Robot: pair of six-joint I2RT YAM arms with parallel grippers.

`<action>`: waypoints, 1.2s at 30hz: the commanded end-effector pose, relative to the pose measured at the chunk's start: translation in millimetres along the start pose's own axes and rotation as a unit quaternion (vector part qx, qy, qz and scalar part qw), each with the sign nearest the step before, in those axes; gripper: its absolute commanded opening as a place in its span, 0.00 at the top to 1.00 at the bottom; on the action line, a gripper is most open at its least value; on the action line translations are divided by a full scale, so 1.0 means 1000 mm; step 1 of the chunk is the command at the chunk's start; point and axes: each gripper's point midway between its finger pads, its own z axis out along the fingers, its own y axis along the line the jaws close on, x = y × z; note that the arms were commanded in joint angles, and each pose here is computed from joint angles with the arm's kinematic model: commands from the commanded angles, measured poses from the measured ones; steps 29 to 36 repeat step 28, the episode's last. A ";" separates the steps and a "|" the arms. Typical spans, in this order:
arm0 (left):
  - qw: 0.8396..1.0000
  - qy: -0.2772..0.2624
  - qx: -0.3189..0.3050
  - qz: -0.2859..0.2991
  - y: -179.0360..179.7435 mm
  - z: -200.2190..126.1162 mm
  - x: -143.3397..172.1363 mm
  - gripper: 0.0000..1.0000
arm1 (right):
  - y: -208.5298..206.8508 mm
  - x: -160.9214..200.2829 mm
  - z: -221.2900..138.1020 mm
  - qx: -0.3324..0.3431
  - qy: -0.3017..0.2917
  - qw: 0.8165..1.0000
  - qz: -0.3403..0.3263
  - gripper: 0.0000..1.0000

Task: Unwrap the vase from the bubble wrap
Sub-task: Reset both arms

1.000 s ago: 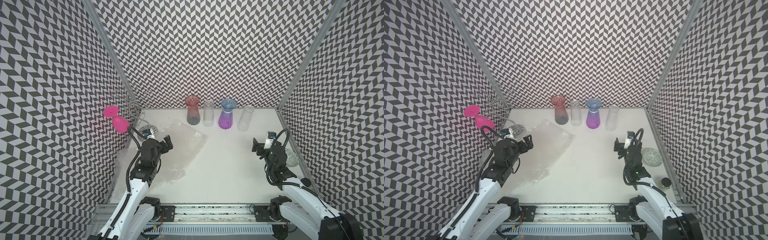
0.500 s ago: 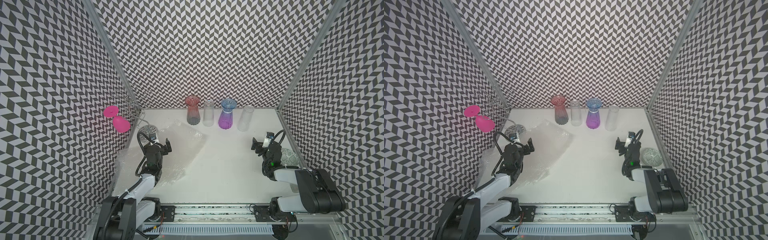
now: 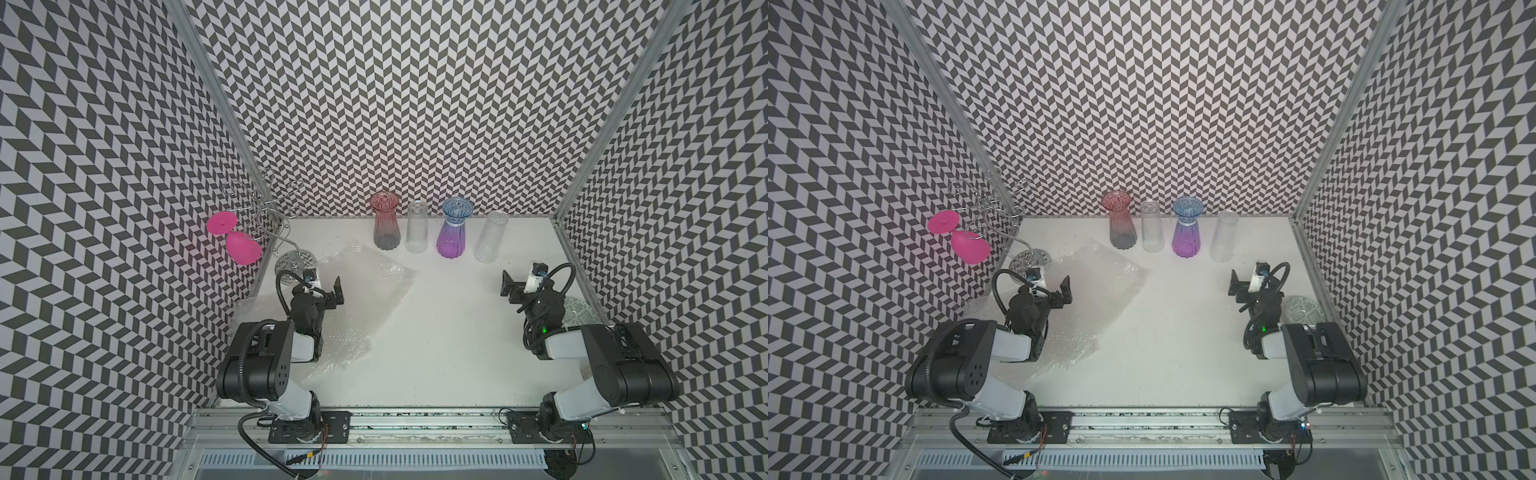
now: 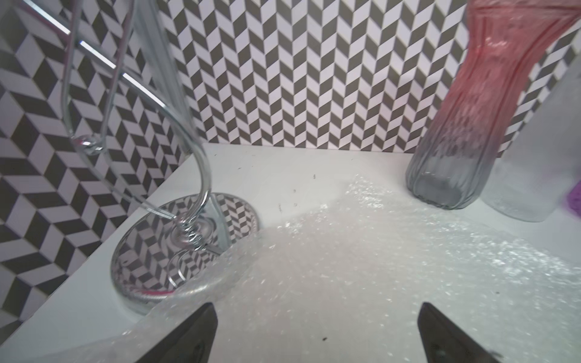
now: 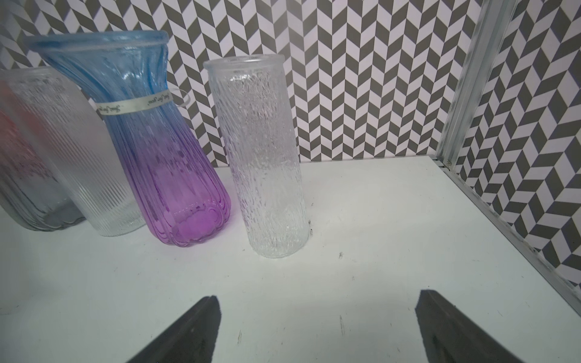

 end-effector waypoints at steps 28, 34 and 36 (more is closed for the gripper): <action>0.999 -0.046 0.013 0.020 -0.009 -0.002 -0.022 0.00 | 0.001 -0.015 -0.002 -0.003 -0.036 0.999 -0.007 0.01; 0.999 -0.046 0.013 0.020 -0.009 -0.002 -0.022 0.00 | 0.001 -0.015 -0.002 -0.003 -0.036 0.999 -0.007 0.01; 0.999 -0.046 0.013 0.020 -0.009 -0.002 -0.022 0.00 | 0.001 -0.015 -0.002 -0.003 -0.036 0.999 -0.007 0.01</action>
